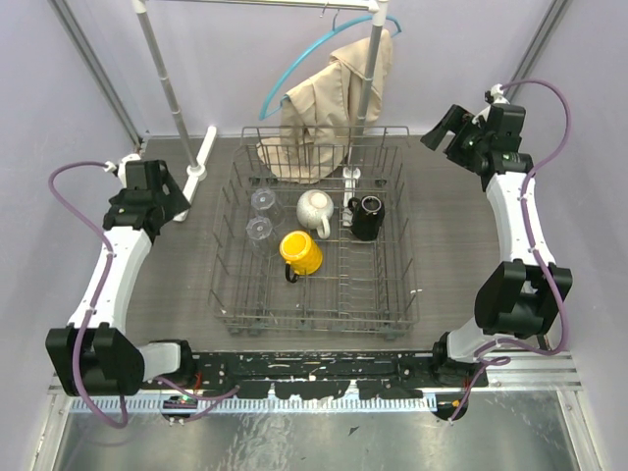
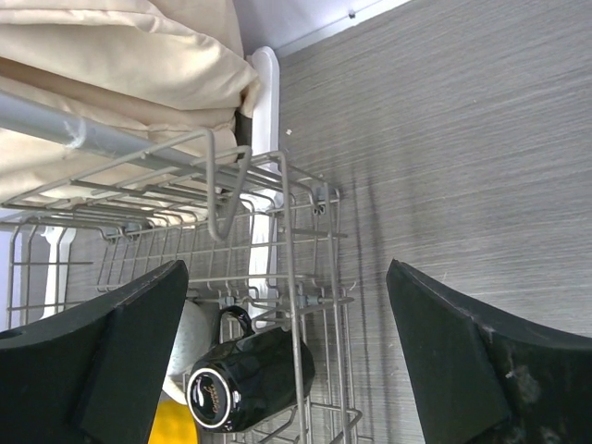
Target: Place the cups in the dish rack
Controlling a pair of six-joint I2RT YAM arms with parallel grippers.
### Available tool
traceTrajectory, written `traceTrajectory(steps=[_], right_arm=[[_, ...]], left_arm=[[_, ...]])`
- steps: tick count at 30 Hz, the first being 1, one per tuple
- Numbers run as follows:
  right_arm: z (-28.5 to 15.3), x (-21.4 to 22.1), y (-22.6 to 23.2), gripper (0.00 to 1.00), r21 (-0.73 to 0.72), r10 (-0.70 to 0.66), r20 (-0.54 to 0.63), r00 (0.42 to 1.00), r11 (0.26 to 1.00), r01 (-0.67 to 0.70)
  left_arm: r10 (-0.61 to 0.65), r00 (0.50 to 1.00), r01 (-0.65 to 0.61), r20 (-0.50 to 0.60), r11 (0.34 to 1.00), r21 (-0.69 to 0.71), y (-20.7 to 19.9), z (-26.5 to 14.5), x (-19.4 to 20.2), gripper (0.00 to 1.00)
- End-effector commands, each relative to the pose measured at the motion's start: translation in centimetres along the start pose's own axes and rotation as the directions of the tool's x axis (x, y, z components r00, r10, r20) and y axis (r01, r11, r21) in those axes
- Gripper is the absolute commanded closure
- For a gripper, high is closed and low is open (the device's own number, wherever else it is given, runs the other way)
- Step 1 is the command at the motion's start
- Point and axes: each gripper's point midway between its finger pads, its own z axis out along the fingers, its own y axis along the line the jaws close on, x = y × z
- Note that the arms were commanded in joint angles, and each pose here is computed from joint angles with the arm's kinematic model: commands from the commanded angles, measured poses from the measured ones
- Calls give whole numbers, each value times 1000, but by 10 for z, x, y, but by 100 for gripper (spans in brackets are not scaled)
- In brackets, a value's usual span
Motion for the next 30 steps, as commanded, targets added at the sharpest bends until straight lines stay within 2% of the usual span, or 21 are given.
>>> traceTrajectory(steps=[1, 5, 7, 9, 11, 14, 16, 18, 24, 30], right_arm=[[-3, -10, 5, 2, -38, -10, 46, 999, 999, 11], [-2, -4, -1, 0, -25, -11, 44, 999, 1000, 13], [0, -1, -5, 0, -15, -15, 37, 999, 1000, 15], [1, 1, -5, 0, -18, -16, 28, 999, 1000, 17], [3, 4, -5, 0, -22, -15, 19, 1000, 1000, 15], [7, 5, -3, 0, -40, -13, 6, 1000, 999, 13], [10, 6, -2, 0, -53, -5, -4, 1000, 999, 5], [13, 10, -2, 0, -63, 3, -18, 1000, 998, -4], [22, 16, -5, 0, -66, 10, -41, 999, 998, -12], [28, 19, -10, 0, -56, 7, -52, 999, 998, -10]], left_arm=[[48, 997, -53, 57, 995, 83, -16, 14, -11, 2], [62, 991, -81, 116, 983, 168, -33, 16, -22, 2], [28, 985, -45, 168, 994, 95, -22, 21, -31, 2], [22, 975, -46, 221, 994, 103, -21, 33, -27, 2], [170, 927, -241, 335, 953, 184, -35, 38, -25, 2], [158, 851, -337, 502, 896, 290, -52, 39, -17, 2], [96, 826, -301, 555, 908, 290, -49, 46, -14, 2], [117, 858, -296, 500, 909, 295, -49, 58, 1, 2], [209, 910, -328, 359, 891, 314, -45, 79, 46, 2], [168, 896, -332, 412, 869, 367, -44, 93, 79, 2]])
